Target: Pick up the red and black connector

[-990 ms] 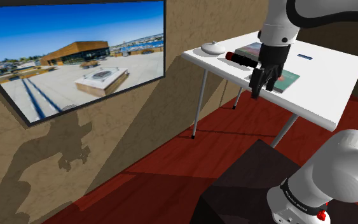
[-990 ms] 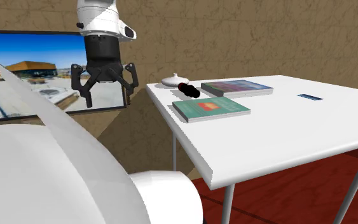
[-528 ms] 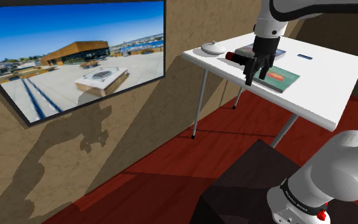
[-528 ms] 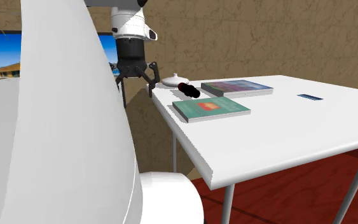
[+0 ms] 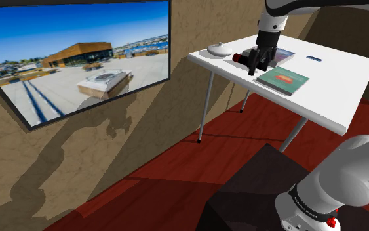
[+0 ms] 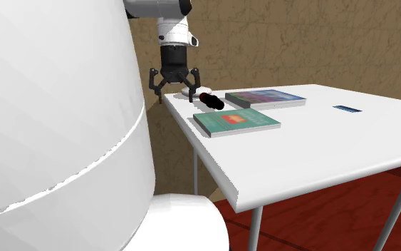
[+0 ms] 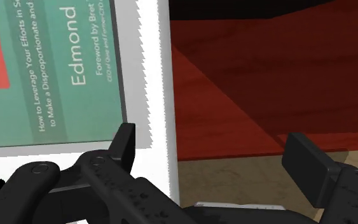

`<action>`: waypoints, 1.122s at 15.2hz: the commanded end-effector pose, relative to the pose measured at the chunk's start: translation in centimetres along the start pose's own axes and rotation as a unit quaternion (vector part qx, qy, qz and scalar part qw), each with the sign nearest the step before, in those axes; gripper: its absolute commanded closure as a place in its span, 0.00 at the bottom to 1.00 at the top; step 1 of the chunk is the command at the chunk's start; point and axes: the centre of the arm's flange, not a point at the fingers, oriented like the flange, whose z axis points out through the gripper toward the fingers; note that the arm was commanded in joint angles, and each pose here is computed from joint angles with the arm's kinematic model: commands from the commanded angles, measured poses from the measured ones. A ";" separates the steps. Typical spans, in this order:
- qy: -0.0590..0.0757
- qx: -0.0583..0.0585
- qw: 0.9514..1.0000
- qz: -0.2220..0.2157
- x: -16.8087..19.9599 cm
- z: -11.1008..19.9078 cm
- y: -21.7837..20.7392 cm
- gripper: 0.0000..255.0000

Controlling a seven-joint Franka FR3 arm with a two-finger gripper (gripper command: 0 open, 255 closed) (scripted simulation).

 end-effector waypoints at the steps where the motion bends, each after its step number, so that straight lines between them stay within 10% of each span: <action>1: 0.005 0.000 1.000 0.002 1.8 -0.4 2.1 0.00; 17: 0.041 0.007 0.999 0.014 14.2 -1.8 15.9 0.00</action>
